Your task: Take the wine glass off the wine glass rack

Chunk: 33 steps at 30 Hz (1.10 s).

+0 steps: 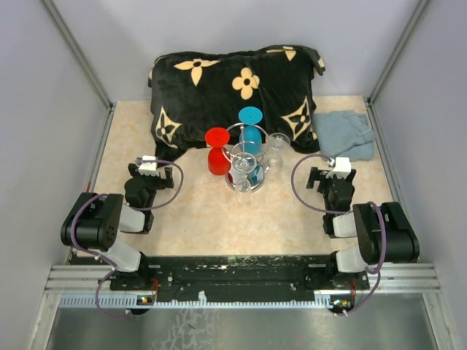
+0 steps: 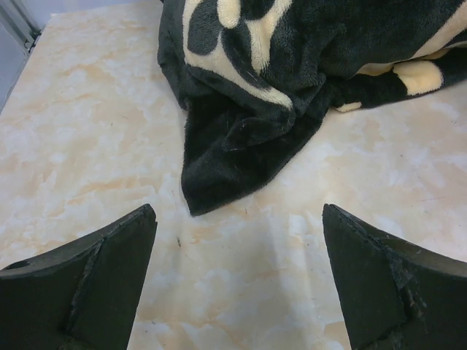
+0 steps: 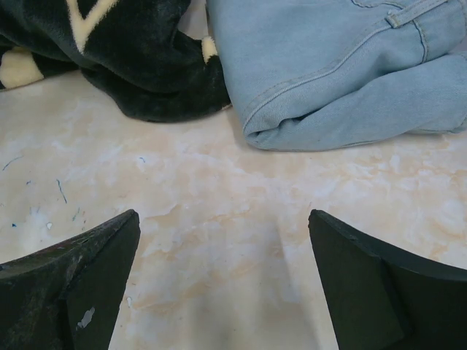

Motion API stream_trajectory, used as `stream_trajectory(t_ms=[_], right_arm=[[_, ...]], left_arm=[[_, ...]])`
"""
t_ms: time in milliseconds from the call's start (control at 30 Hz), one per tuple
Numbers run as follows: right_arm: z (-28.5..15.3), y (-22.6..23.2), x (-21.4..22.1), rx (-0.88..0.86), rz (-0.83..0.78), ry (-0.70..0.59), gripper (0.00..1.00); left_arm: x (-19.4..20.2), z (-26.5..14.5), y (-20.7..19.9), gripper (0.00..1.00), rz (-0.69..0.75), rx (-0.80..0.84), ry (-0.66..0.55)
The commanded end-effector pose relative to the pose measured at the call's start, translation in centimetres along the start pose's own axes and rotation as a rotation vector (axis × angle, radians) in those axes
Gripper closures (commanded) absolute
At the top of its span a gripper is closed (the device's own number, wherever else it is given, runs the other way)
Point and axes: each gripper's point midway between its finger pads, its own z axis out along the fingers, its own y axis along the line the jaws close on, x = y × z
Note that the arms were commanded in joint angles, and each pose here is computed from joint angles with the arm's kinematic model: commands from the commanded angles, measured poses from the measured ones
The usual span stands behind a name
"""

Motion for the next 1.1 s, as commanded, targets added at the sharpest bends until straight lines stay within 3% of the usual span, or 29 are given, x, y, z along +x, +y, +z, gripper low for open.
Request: stream_trajectory(t_ms=[0,300,467,667,867,1067], right_arm=[[1.0,0.1,-3.1,-0.004,0.007,-0.099,0.02],[1.0,-0.8,-3.2,0.051,0.028,-0.102,0.02],[0.3,-2.0,-5.2,0.118,0.064,-0.101,0.01],[-2.1,-3.4,-7.0,0.206,0.105,0.007,0.02],[-6.4,-5.6,-11.7,0.331,0.183,0.055,0.02],[-7.3,-2.6,-15.2,0.208,0.276,0.21,0.01]], left_arm=[[-0.6,0.5,0.0,0.0,-0.018,0.004,-0.017],[-0.8,0.4,0.2,0.0,-0.014,-0.003,-0.023],[-3.1,-0.1,1.1,0.0,-0.026,-0.047,-0.041],[-3.9,-2.9,0.6,0.0,-0.123,-0.032,0.082],[-11.2,-6.4,-1.4,0.0,-0.235,0.094,0.087],[-19.1,-6.8,-3.5,0.0,-0.41,0.209,0.116]])
